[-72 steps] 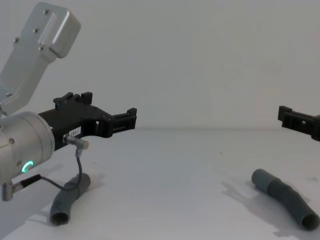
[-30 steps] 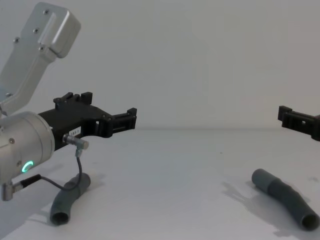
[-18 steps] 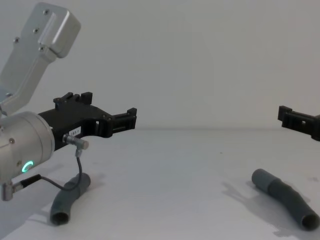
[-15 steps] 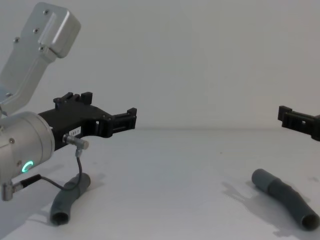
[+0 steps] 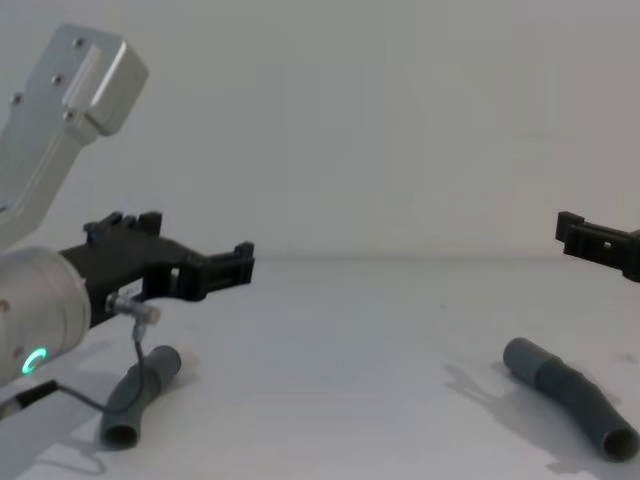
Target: Use both hands to pick up one end of the pipe from the table, align the ends, and insert them.
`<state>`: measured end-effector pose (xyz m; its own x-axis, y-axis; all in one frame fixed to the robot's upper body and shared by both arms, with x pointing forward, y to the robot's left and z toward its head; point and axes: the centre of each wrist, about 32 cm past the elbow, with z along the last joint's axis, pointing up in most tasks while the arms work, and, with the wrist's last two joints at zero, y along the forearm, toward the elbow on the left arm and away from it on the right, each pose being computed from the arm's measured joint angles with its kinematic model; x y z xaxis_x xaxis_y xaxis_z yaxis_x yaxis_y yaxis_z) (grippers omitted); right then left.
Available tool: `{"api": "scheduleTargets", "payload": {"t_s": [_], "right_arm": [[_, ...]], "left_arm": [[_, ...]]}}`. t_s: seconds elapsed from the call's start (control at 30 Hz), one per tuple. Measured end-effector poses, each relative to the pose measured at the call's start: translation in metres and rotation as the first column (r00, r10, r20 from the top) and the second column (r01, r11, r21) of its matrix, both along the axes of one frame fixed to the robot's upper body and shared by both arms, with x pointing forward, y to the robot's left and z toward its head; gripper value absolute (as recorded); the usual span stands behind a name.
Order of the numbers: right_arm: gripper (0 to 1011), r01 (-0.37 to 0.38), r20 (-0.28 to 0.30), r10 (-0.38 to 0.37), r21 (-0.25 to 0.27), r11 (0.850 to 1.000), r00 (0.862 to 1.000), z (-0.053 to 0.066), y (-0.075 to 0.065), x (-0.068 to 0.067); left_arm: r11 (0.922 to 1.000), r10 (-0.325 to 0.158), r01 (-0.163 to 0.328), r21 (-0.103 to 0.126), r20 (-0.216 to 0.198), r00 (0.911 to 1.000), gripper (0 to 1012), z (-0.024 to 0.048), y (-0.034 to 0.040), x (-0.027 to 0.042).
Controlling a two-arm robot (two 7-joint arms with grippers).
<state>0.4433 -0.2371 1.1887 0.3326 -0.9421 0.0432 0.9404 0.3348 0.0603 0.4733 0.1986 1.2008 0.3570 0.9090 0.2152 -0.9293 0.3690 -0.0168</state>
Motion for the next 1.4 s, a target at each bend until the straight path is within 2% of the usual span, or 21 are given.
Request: {"api": "scheduleTargets", "payload": {"t_s": [0.03,0.13,0.23,0.33,0.43,0.47,0.63,0.67,0.73,0.77,0.87,0.97,1.07,1.27,1.33,1.4], "right_arm": [[1001,0.0,0.0,0.0,0.0,1.0,1.0,0.0,0.0,0.0],[1001,0.0,0.0,0.0,0.0,1.0,1.0,0.0,0.0,0.0],[1001,0.0,0.0,0.0,0.0,1.0,1.0,0.0,0.0,0.0],[1001,0.0,0.0,0.0,0.0,1.0,1.0,0.0,0.0,0.0],[1001,0.0,0.0,0.0,0.0,1.0,1.0,0.0,0.0,0.0],[1001,0.0,0.0,0.0,0.0,1.0,1.0,0.0,0.0,0.0],[1001,0.0,0.0,0.0,0.0,1.0,1.0,0.0,0.0,0.0],[1001,0.0,0.0,0.0,0.0,1.0,1.0,0.0,0.0,0.0],[1001,0.0,0.0,0.0,0.0,1.0,1.0,0.0,0.0,0.0],[1001,0.0,0.0,0.0,0.0,1.0,1.0,0.0,0.0,0.0],[1001,0.0,0.0,0.0,0.0,1.0,1.0,0.0,0.0,0.0],[1001,0.0,0.0,0.0,0.0,1.0,1.0,0.0,0.0,0.0],[1001,0.0,0.0,0.0,0.0,1.0,1.0,0.0,0.0,0.0],[1001,0.0,0.0,0.0,0.0,1.0,1.0,0.0,0.0,0.0],[1001,0.0,0.0,0.0,0.0,1.0,1.0,0.0,0.0,0.0],[1001,0.0,0.0,0.0,0.0,1.0,1.0,0.0,0.0,0.0]], "left_arm": [[1.0,0.0,0.0,0.0,0.0,1.0,1001,0.0,0.0,0.0],[0.9997,0.026,-0.026,0.003,-0.033,0.9991,1001,-0.0014,-0.0003,-0.0064],[0.9982,0.06,-0.06,0.007,-0.078,0.9952,1001,-0.0022,-0.0007,-0.0145],[0.9966,0.082,-0.081,0.013,-0.108,0.9907,1001,-0.0024,-0.0007,-0.0187],[0.9931,0.117,-0.116,0.021,-0.161,0.9799,1002,-0.0026,-0.0006,-0.0252],[0.9931,0.117,-0.116,0.021,-0.161,0.9799,1001,-0.0026,-0.0006,-0.0252],[0.9863,0.165,-0.16,0.04,-0.236,0.9576,1001,-0.0015,-0.0001,-0.0316],[0.9843,0.177,-0.171,0.044,-0.257,0.9502,1002,-0.0009,0.0002,-0.0329],[0.9821,0.188,-0.182,0.049,-0.277,0.9423,1001,-0.0003,0.0007,-0.0338],[0.9798,0.2,-0.192,0.056,-0.299,0.933,1001,0.0,0.0012,-0.0345],[0.9768,0.214,-0.205,0.061,-0.325,0.9213,1001,0.0006,0.0021,-0.0353],[0.9731,0.23,-0.219,0.072,-0.36,0.9041,1001,0.0015,0.0036,-0.0358],[0.9714,0.237,-0.224,0.079,-0.376,0.8956,1001,0.0027,0.0049,-0.0356],[0.9702,0.242,-0.225,0.09,-0.389,0.8889,1001,0.0055,0.0069,-0.034],[0.9705,0.241,-0.222,0.094,-0.389,0.8893,1001,0.0066,0.0076,-0.0331],[0.9714,0.237,-0.215,0.1,-0.381,0.8936,1001,0.0093,0.0091,-0.0307]]}}
